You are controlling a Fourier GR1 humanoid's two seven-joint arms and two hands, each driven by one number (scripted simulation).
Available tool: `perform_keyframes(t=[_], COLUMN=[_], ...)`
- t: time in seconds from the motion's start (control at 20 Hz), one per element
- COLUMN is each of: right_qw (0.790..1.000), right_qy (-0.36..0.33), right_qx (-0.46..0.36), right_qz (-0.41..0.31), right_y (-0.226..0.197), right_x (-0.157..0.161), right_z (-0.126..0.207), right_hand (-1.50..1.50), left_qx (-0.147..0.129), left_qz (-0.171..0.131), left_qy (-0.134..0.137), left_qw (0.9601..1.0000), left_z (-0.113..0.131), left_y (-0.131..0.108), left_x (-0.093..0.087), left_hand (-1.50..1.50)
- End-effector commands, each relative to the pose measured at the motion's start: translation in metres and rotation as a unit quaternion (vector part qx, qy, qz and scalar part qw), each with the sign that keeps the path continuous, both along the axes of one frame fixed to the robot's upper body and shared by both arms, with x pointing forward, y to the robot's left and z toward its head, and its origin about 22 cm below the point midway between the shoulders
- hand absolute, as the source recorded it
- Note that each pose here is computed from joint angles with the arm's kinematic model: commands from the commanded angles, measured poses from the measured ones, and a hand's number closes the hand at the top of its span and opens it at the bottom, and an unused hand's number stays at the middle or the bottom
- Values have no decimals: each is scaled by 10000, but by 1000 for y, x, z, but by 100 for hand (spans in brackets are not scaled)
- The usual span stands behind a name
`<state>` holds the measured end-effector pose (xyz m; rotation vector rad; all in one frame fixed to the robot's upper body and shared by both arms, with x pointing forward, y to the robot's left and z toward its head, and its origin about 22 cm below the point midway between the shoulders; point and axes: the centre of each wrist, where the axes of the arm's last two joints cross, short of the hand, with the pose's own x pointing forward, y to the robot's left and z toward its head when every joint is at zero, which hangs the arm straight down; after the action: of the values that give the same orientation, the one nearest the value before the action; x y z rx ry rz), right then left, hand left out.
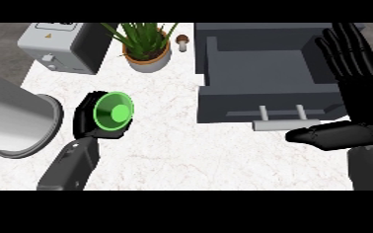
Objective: Pick up the cup, place it into the drawer and close the drawer
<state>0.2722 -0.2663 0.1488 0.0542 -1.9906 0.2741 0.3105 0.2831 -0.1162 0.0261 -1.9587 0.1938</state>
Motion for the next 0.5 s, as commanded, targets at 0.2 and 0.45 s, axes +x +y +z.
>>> perform_keyframes(t=[0.2,0.45], right_qw=[9997,9995], right_qy=[19,166], right_qx=[-81,-106], right_qz=[-247,-238], right_y=[-6,-14], right_x=[-1,-5], right_z=[6,-6], right_hand=[-150,-150], left_qx=[-49,133], left_qz=[-959,-1269], left_qy=[-967,-1154], left_qw=[9907,9851], left_z=[53,108], left_y=[-46,-85], left_x=[54,84], left_hand=[150,150])
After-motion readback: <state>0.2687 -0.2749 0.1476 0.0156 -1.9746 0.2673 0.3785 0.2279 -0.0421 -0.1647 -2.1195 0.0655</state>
